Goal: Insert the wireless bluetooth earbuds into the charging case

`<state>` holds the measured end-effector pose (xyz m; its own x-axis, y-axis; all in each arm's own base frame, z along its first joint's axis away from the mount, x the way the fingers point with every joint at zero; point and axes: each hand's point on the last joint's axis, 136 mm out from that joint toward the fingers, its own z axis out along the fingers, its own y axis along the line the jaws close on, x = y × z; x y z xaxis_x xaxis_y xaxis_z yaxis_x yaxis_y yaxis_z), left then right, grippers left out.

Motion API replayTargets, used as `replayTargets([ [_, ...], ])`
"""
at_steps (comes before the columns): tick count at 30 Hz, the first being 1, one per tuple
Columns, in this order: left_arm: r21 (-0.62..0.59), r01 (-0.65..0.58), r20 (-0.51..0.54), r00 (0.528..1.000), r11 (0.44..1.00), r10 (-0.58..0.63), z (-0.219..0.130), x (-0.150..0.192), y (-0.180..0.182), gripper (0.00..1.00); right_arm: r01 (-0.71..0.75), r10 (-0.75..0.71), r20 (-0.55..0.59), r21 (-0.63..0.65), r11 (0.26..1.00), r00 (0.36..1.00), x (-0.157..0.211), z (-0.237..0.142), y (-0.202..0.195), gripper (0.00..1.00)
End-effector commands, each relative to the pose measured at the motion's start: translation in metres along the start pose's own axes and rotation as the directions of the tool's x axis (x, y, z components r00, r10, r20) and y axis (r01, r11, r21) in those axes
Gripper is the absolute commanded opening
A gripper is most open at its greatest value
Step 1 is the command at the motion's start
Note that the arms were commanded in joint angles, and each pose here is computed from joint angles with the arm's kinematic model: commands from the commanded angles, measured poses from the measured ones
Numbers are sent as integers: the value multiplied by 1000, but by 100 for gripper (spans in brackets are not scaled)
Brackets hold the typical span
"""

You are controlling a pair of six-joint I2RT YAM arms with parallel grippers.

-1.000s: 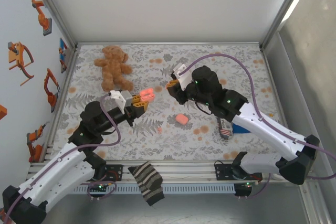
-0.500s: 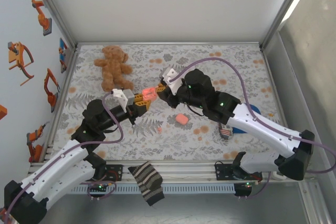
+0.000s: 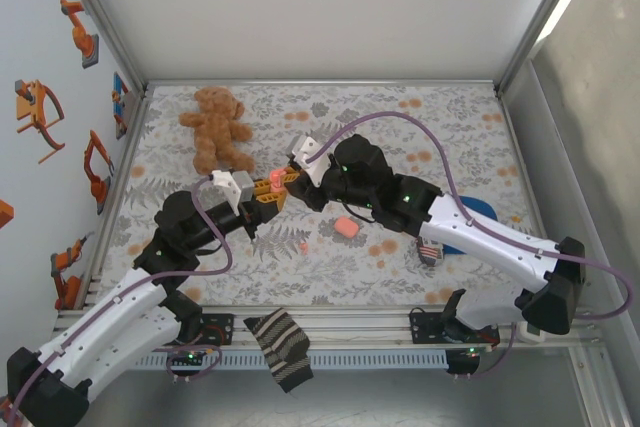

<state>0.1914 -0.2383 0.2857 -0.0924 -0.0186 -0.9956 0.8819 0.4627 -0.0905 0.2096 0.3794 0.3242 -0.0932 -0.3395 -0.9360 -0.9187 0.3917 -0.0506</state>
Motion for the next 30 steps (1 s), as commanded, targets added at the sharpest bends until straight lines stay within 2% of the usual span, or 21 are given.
replayTargets([
  [1,23,-11,45,999,1000,10,-2,-14,-6,5,30,-29,54,-24,999,998,-20,-2,7,17],
  [8,22,-11,44,999,1000,10,-2,-14,-6,5,34,-31,60,-48,998,998,-21,-2,14,17],
  [17,17,-19,57,998,1000,18,-6,-18,-7,4,32,-32,9,-67,997,999,-8,1,18,19],
  [24,20,-30,69,997,999,28,-9,-19,-9,5,9,-7,27,-92,996,1000,-16,-6,23,32],
  [30,23,-37,82,996,999,35,-12,-19,-11,5,-18,27,94,-87,996,995,-42,-22,21,46],
])
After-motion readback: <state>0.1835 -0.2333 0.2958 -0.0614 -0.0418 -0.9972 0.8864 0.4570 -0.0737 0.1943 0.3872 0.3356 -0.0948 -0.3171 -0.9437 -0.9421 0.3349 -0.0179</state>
